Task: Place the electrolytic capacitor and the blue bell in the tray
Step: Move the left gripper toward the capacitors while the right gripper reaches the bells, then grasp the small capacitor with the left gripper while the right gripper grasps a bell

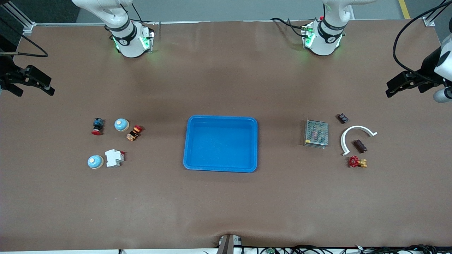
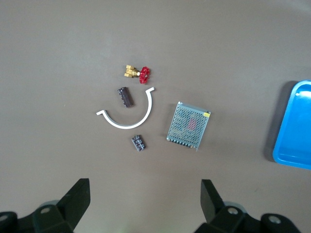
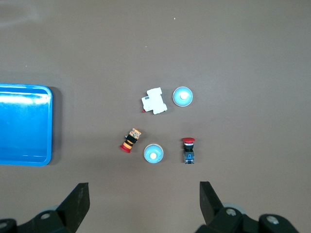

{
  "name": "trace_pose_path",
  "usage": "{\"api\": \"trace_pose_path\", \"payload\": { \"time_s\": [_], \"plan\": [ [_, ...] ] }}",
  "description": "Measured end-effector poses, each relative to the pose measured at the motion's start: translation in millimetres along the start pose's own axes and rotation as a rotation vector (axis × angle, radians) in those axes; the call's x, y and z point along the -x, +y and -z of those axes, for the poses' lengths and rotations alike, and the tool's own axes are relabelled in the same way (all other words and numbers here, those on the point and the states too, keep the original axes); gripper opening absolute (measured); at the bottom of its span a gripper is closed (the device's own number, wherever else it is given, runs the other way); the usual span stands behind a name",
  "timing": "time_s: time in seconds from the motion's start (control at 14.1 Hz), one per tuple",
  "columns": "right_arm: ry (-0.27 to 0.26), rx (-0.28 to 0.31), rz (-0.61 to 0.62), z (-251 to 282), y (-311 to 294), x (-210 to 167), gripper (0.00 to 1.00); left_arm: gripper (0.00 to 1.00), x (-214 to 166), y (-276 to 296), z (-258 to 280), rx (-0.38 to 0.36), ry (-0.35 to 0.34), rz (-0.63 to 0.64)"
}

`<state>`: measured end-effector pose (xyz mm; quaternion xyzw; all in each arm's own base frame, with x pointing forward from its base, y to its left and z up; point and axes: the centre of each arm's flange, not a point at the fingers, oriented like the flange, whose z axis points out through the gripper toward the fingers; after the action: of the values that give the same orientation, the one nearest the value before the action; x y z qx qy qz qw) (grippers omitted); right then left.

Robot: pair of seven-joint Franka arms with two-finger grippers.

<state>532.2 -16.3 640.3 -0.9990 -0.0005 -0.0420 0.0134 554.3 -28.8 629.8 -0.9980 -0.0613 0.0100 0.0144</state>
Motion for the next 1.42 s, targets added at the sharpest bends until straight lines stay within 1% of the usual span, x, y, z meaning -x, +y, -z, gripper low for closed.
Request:
{"api": "trace_pose_path", "payload": {
  "time_s": [0.14, 0.28, 0.5, 0.64, 0.85, 1.07, 1.21, 1.42],
  "plan": [
    [-0.003, 0.0, 0.0, -1, 0, 0, 1.0, 1.0, -3, -4, -25, -0.011, -0.054, 0.016],
    [-0.016, 0.0, -0.001, -9, 0, -4, 1.0, 1.0, -6, -9, -59, -0.027, -0.112, 0.071],
    [-0.055, 0.002, -0.007, -46, 4, -22, 1.0, 1.0, -8, -22, -107, -0.036, -0.15, 0.149],
    [-0.089, 0.005, 0.023, -90, 5, -42, 1.0, 1.0, -8, -35, -140, -0.035, -0.153, 0.185],
    [-0.112, 0.005, 0.13, -147, 8, -67, 1.0, 1.0, -1, -49, -187, -0.034, -0.159, 0.224],
    [-0.134, -0.001, 0.265, -196, 20, -82, 1.0, 1.0, 11, -47, -231, -0.037, -0.149, 0.293],
    [-0.139, -0.007, 0.362, -226, 34, -90, 1.0, 1.0, 21, -43, -263, -0.034, -0.127, 0.346],
    [-0.141, -0.016, 0.53, -253, 44, -96, 1.0, 1.0, 41, -42, -315, -0.014, -0.067, 0.37]
  ]
}}
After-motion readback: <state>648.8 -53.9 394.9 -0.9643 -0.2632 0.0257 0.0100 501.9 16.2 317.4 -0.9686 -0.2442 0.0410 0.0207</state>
